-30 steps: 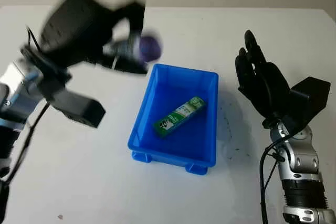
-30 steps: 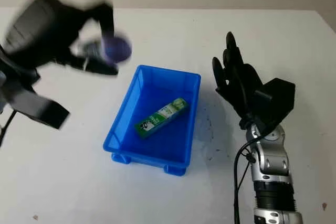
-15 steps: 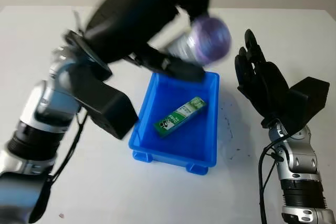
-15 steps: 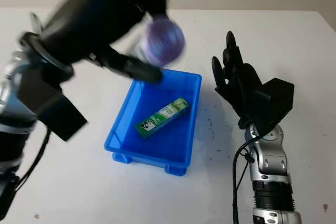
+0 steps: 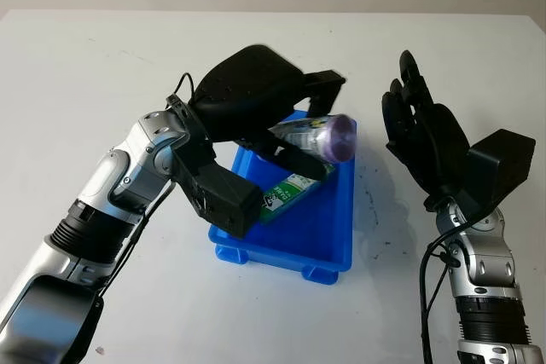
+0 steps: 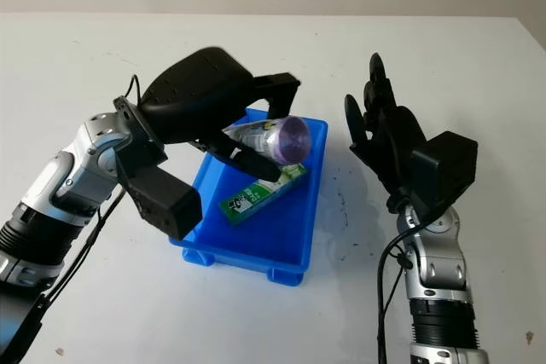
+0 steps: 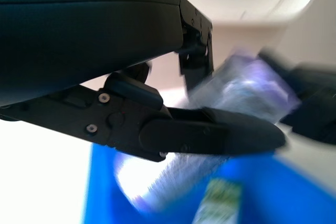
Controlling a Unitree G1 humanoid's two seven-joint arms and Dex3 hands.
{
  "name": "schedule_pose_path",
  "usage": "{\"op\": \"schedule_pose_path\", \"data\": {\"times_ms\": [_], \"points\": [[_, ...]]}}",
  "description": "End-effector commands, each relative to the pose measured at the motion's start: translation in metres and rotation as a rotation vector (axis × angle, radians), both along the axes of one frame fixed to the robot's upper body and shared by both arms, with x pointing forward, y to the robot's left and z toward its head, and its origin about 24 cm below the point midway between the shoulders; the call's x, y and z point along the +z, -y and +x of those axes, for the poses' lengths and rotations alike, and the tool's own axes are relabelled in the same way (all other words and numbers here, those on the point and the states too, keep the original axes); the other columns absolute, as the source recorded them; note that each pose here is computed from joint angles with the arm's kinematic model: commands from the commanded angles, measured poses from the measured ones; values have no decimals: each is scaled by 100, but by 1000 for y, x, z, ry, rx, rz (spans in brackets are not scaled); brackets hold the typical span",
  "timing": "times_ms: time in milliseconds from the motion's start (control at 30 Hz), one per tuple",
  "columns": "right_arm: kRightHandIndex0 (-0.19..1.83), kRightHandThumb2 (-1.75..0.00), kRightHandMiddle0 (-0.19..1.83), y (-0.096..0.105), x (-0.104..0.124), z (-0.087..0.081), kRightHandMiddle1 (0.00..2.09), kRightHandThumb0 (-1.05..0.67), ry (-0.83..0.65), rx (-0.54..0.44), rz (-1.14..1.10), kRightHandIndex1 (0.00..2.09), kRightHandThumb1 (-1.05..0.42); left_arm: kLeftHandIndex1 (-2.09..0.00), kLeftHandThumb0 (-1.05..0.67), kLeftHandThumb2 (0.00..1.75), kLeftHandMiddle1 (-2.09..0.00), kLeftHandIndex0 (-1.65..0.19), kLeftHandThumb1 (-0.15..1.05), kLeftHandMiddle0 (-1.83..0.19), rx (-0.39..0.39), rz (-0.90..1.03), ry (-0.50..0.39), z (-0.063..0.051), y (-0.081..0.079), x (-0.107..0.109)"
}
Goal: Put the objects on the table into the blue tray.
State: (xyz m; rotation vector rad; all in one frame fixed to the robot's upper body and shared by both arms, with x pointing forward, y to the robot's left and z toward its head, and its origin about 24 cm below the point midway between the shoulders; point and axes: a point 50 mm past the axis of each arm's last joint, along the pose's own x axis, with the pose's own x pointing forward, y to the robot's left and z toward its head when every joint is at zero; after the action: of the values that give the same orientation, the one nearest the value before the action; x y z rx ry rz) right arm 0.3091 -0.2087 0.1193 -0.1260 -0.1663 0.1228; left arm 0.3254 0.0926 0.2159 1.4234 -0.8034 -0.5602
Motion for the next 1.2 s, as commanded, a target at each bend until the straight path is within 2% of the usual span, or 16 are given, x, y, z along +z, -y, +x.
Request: {"op": "schedule_pose_path", "data": {"times_ms": [0, 67, 133, 300, 367, 400, 500, 533, 633, 700, 767, 867, 933, 967, 1067, 1167], "points": [[-19, -58, -19, -1, 2, -3, 0, -69, 15, 3, 1, 0, -105, -50, -74, 48, -69, 12, 105, -1, 21, 48, -3, 3, -2, 6], [-19, -57, -19, -1, 2, -3, 0, -69, 15, 6, 3, 0, -105, -14, -79, 49, -18, 18, 105, 8, 30, 75, -22, 5, -4, 7], [-19, -57, -19, 0, 2, -3, 0, -69, 14, 5, -3, 0, -105, -4, -81, 47, -6, 19, 105, 15, 20, 64, -29, 5, -5, 8], [-19, -57, -19, 0, 2, -3, 0, -69, 11, 1, -5, 0, -105, 0, -87, 35, 0, 19, 105, 19, -29, -24, -74, 5, -5, 14], [-19, -56, -19, 0, 2, -3, 0, -70, 10, -1, -4, 0, -105, 0, -87, 26, 0, 19, 105, 19, -69, -103, -115, 4, -5, 19], [-19, -56, -19, -1, 2, -3, 0, -70, 9, -1, -3, 0, -105, 0, -87, 23, 0, 19, 105, 19, -95, -177, -176, 4, -6, 24], [-19, -55, -19, -2, 2, -2, 0, -70, 3, -4, 14, 0, -105, 0, -89, 31, 0, 19, 105, 19, -176, -359, -331, 5, -12, 35], [-19, -55, -19, -2, 2, -2, 0, -70, 6, -2, 17, 0, -105, 0, -89, 37, 0, 19, 105, 19, -197, -475, -383, 5, -16, 39], [-19, -56, -19, -4, 2, -1, 0, -69, 13, -3, 26, 0, -105, 0, -92, 52, 0, 19, 105, 19, -212, -713, -459, 7, -28, 44], [-19, -55, -19, -5, 2, -1, 0, -69, 13, -5, 32, 0, -105, 0, -88, 61, 0, 19, 105, 19, -195, -870, -463, 9, -38, 46], [-19, -55, -19, -6, 2, 0, 0, -69, 13, -6, 33, 0, -105, 0, -85, 63, 0, 19, 105, 19, -173, -1063, -513, 12, -52, 41], [-19, -56, -19, -7, 4, 0, 0, -69, 22, -12, 32, 0, -105, 0, -81, 69, 0, 19, 105, 19, -61, -1271, -539, 12, -96, 20], [-19, -57, -19, -6, 4, 0, 0, -70, 26, -16, 28, 0, -105, 0, -79, 72, 0, 19, 105, 19, 7, -1331, -540, 8, -116, 6], [-19, -58, -19, -5, 4, 0, 0, -70, 27, -16, 25, 0, -105, 0, -78, 72, 0, 19, 105, 19, 65, -1359, -534, 5, -126, -4], [-19, -59, -19, -4, 4, 0, 0, -70, 29, -18, 22, 0, -105, 0, -78, 72, 0, 19, 105, 19, 174, -1391, -523, -2, -142, -26], [-19, -60, -19, -4, 4, 2, 0, -70, 24, -15, 26, 0, -105, 0, -76, 71, 0, 19, 105, 19, 242, -1436, -546, -11, -149, -53]]}}
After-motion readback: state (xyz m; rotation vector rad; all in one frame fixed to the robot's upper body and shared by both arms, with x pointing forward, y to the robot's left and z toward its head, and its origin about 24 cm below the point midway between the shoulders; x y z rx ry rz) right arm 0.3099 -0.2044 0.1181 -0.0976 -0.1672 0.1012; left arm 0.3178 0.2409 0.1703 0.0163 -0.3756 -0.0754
